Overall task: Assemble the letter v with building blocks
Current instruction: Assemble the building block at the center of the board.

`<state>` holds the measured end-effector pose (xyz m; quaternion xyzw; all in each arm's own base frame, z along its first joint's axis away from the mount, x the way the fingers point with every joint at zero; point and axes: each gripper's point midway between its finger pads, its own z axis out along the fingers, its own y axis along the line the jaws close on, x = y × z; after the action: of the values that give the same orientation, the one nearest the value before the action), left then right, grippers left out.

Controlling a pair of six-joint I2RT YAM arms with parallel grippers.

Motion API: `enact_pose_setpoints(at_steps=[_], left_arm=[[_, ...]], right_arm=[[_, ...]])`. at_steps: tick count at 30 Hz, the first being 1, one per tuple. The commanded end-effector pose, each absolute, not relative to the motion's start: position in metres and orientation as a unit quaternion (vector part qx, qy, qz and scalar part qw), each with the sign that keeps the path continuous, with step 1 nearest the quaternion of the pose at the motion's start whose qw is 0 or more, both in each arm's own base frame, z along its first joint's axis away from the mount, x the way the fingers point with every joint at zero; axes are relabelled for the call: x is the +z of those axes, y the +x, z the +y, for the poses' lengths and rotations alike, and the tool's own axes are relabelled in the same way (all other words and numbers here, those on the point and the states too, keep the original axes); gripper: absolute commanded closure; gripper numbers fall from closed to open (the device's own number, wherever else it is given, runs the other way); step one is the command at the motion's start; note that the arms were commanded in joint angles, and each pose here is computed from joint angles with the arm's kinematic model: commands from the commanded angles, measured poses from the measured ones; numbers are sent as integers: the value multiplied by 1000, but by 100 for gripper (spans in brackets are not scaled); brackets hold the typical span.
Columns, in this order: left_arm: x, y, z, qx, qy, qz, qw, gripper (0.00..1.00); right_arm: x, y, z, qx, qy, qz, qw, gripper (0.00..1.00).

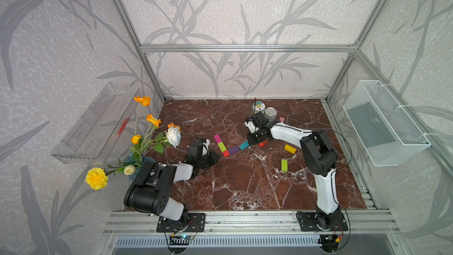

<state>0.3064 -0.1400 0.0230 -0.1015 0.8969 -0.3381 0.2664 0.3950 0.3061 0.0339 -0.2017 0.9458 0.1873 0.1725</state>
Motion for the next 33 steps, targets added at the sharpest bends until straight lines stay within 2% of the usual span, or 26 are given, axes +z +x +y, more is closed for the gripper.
enact_pose_setpoints(at_steps=[1, 33], left_arm=[[23, 307, -143, -343, -96, 896, 266, 100], [17, 306, -152, -352, -87, 897, 251, 100]], right_arm=[[24, 390, 305, 172, -196, 952, 158, 100], [23, 369, 298, 181, -192, 953, 146, 100]])
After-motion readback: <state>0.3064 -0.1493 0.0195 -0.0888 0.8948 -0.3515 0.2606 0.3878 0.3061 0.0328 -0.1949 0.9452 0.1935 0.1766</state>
